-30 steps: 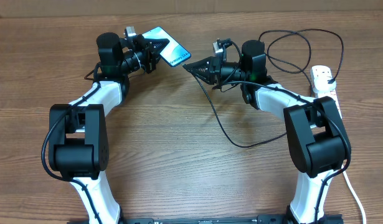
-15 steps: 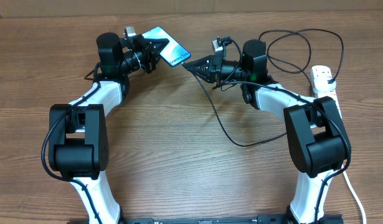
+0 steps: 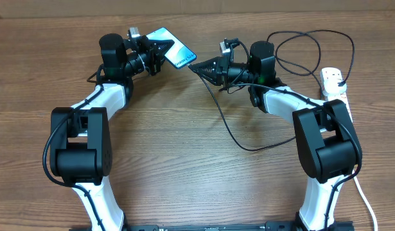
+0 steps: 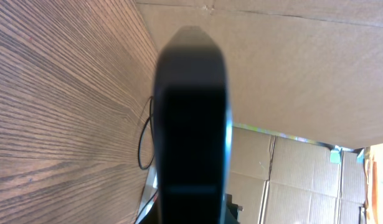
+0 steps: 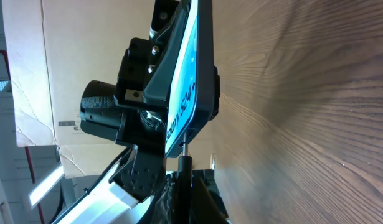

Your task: Plug charger to phone and switch on socket

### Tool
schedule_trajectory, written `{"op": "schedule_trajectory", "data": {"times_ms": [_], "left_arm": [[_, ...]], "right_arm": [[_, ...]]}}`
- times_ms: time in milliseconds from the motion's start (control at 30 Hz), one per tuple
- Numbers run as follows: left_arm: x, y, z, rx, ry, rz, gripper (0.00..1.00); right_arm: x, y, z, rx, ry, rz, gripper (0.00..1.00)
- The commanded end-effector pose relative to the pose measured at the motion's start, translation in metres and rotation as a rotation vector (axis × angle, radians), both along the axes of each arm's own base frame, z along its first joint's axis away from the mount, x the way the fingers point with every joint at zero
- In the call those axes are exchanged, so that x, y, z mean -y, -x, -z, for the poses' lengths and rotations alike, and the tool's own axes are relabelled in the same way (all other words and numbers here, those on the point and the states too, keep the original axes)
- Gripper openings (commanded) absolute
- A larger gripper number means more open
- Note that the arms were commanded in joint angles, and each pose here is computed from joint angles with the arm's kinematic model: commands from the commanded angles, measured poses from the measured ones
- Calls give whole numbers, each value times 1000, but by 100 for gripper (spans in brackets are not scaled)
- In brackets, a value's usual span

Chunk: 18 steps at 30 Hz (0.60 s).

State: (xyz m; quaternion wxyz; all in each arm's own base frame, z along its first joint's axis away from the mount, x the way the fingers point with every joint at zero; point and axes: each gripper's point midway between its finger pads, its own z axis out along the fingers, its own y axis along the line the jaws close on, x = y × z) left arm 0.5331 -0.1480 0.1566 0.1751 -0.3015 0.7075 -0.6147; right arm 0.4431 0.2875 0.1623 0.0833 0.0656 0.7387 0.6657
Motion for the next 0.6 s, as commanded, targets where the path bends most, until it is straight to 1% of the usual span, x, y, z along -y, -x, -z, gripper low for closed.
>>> {"op": "schedule_trajectory", "data": {"times_ms": [0, 567], "left_arm": [[1, -2, -24, 65, -1, 7, 4], [6, -1, -23, 64, -2, 17, 4]], "right_arm": [[4, -7, -17, 36, -10, 31, 4], [5, -7, -17, 19, -14, 37, 4]]}}
